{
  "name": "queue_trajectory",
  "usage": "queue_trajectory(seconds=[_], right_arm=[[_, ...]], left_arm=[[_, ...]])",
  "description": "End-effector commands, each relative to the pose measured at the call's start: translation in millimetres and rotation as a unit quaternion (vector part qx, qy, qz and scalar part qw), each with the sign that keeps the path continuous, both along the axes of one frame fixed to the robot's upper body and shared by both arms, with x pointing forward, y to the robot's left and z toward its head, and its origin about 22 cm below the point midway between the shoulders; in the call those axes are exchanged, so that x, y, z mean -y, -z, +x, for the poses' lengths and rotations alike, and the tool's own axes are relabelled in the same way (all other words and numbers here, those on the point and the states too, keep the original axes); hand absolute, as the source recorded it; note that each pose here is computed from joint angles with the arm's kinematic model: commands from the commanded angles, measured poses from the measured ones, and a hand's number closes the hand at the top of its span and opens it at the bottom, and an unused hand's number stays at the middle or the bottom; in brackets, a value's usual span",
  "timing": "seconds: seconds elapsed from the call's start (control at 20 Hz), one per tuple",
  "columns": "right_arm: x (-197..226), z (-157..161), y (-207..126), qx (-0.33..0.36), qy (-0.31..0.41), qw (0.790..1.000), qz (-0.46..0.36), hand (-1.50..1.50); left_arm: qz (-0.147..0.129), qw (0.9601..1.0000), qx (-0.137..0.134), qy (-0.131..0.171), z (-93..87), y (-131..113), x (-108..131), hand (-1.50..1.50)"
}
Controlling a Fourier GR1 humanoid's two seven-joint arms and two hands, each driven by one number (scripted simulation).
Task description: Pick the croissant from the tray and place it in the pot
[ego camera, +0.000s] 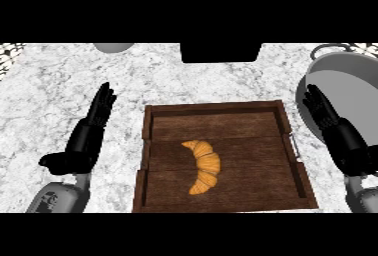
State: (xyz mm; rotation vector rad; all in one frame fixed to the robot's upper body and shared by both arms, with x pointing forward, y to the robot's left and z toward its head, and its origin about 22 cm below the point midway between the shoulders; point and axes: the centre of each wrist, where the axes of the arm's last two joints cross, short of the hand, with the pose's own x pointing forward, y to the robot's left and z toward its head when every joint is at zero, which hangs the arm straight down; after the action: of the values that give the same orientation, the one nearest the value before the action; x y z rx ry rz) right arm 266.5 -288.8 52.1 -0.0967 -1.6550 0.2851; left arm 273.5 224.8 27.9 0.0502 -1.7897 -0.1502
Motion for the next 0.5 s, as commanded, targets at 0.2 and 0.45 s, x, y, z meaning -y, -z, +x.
queue_trajectory(seconds=[0.2, 0.45], right_arm=[[-64.6, 41.7, -75.9, 0.088, -0.322, 0.938, 0.091, 1.50], [-21.5, 85.6, -86.1, 0.159, -0.315, 0.932, -0.083, -1.50]], left_arm=[[-0.024, 0.9990, 0.036, -0.014, 20.3, -30.7, 0.2, 0.00], [-0.059, 0.9978, -0.006, -0.029, 34.1, -47.4, -8.9, 0.00]])
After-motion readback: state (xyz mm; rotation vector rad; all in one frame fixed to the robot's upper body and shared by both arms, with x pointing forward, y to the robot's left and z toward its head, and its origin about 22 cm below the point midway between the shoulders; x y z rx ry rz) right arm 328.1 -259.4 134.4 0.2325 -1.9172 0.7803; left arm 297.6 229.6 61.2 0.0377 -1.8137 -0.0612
